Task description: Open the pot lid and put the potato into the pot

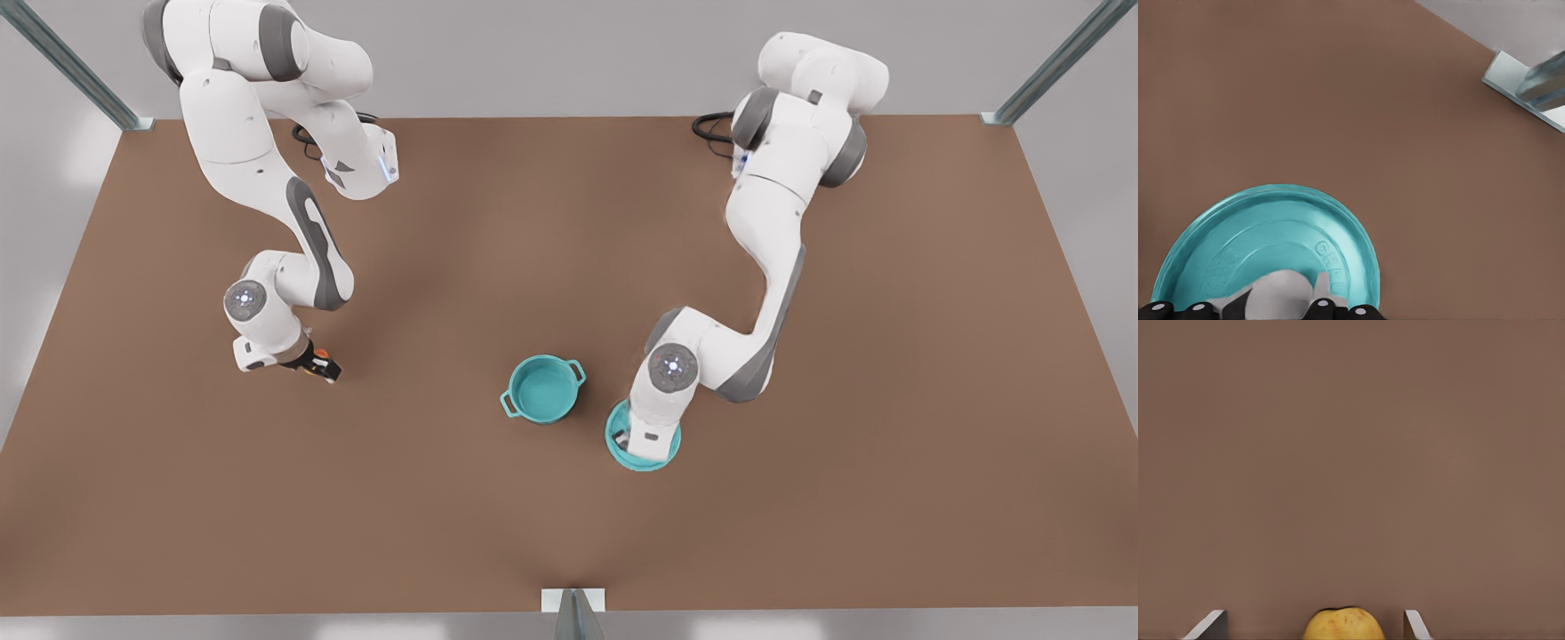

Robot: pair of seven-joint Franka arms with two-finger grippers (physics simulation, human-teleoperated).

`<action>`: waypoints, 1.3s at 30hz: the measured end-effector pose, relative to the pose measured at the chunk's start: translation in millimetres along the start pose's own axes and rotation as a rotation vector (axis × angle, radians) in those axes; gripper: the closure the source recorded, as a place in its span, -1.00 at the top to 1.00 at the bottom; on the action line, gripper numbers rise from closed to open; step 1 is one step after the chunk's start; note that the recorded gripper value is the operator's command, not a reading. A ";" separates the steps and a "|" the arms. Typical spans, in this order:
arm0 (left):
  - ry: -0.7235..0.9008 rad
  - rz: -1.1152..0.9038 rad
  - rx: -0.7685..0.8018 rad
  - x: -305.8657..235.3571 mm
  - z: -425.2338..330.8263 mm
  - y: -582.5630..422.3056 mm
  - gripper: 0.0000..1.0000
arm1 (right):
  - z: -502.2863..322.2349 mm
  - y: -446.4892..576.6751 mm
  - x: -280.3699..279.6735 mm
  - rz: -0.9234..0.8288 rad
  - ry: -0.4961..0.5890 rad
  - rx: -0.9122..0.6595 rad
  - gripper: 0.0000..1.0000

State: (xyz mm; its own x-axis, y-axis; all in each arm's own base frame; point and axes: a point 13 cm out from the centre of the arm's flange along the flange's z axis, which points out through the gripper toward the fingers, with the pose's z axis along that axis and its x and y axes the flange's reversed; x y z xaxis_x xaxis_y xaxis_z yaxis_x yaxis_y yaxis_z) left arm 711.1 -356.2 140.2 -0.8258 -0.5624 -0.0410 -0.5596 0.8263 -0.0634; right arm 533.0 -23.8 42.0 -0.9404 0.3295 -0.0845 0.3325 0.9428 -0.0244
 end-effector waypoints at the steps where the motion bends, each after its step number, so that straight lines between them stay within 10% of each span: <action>1: 0.031 -0.044 -0.005 -28.9 19.5 23.4 -0.33 | 0.1 -0.1 -0.1 0.000 -0.002 0.000 0.89; 3: 0.074 -0.073 -0.011 -51.9 55.2 50.4 -0.05 | 0.9 -0.7 1.2 0.001 -0.002 0.000 0.89; 4: 0.084 -0.072 -0.004 -56.4 61.9 54.7 1.00 | 1.5 -1.3 2.5 0.001 -0.001 0.001 0.89; 9: 0.077 -0.008 0.036 -73.6 47.4 56.2 1.00 | 4.8 -4.5 9.4 0.003 0.003 0.003 0.55; 12: 0.007 -0.027 0.087 -170.4 -149.8 126.8 1.00 | 4.2 -4.3 8.8 0.004 0.000 0.002 0.48; 15: 0.050 0.014 0.008 -130.3 -276.5 243.3 1.00 | 3.3 -4.0 8.1 0.004 -0.003 0.001 0.31; 39: 0.359 0.373 0.009 -52.4 -273.2 299.4 1.00 | 0.9 1.2 17.5 0.001 0.015 -0.002 0.08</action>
State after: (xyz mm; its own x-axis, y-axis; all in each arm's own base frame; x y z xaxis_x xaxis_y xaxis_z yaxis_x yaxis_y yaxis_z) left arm 567.9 -71.3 395.8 -0.9419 -0.1824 0.2819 -0.2229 0.9676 -0.1188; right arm 517.0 -16.9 39.6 -0.9411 0.3311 -0.0691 0.3333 0.9426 -0.0224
